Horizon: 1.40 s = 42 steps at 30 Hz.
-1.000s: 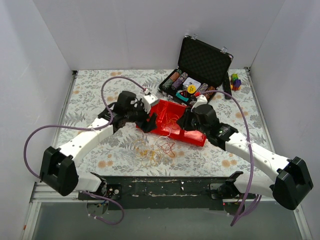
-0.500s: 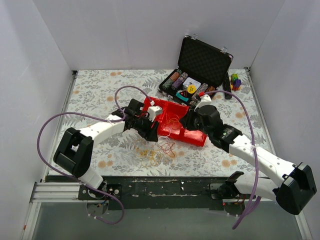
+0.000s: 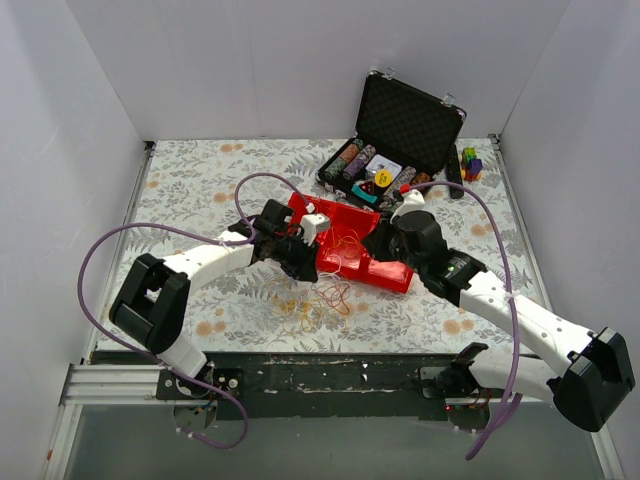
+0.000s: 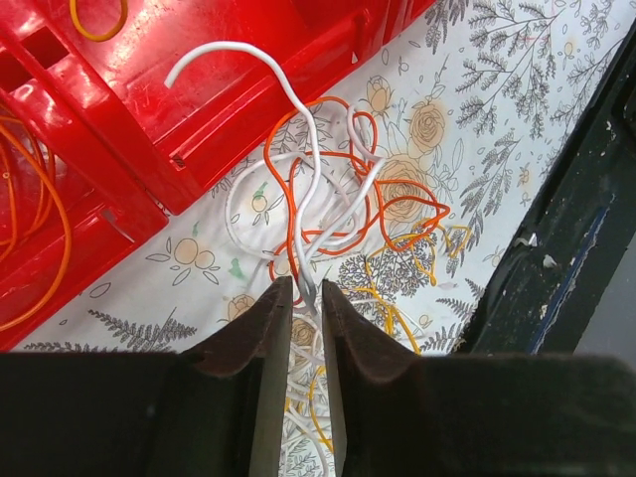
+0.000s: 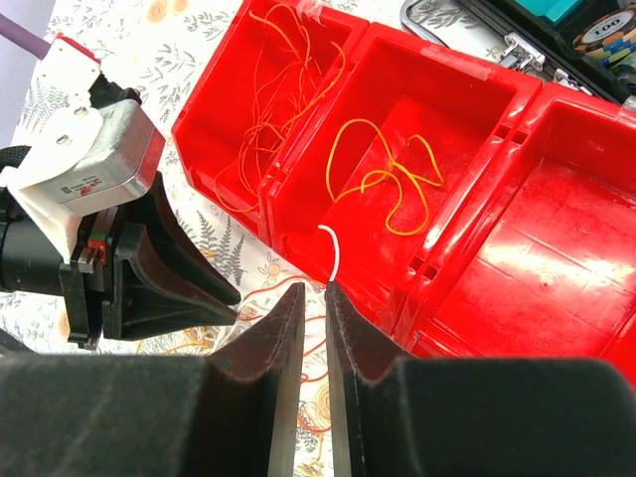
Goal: Untangle the cables
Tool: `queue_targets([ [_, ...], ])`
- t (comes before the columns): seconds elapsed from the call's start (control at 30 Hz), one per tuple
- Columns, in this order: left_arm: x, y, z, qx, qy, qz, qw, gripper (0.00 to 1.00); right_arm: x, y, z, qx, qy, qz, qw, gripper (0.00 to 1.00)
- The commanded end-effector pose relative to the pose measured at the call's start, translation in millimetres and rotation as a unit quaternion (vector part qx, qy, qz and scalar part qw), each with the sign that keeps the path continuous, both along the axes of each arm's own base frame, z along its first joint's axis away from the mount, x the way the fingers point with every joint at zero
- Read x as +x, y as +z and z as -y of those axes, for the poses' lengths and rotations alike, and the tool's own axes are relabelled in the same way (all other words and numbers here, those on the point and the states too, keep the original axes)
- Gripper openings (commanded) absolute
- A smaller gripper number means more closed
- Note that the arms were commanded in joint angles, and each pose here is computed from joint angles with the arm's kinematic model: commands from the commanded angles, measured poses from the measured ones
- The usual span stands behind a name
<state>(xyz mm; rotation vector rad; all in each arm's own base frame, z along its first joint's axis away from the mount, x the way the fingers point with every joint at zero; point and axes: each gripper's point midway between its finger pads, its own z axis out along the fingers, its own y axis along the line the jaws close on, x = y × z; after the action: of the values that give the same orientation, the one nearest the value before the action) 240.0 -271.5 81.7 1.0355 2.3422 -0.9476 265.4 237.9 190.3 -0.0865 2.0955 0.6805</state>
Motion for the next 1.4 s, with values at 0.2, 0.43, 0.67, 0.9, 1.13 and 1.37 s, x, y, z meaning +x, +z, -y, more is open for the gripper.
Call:
queue_targets([
  [0.2, 1.1, 3.3, 3.9, -0.010, -0.011, 0.013, 1.000, 0.40, 0.8, 13.9, 3.8, 0.013, -0.010, 0.023, 1.000, 0.18],
  [0.43, 7.9, -0.5, 4.7, -0.005, -0.008, 0.024, 1.000, 0.00, 2.5, 23.0, 5.5, 0.013, -0.014, 0.030, 0.999, 0.16],
  [0.67, 19.9, 47.8, 16.2, -0.041, -0.011, 0.058, 0.997, 0.00, 3.6, 28.4, 11.0, 0.007, -0.022, 0.039, 0.999, 0.15],
  [0.9, 20.2, 142.0, 31.6, -0.098, -0.026, 0.106, 0.989, 0.00, 2.7, 31.3, 17.3, 0.005, -0.032, 0.044, 0.998, 0.15],
  [1.13, 9.9, 215.7, 35.2, -0.142, -0.038, 0.153, 0.977, 0.00, 1.5, 42.5, 29.0, 0.007, -0.051, 0.061, 0.997, 0.15],
  [1.37, 8.6, 134.7, 5.9, -0.041, -0.013, 0.145, 0.988, 0.12, -6.9, 38.9, 6.9, 0.020, 0.021, 0.071, 0.997, 0.34],
])
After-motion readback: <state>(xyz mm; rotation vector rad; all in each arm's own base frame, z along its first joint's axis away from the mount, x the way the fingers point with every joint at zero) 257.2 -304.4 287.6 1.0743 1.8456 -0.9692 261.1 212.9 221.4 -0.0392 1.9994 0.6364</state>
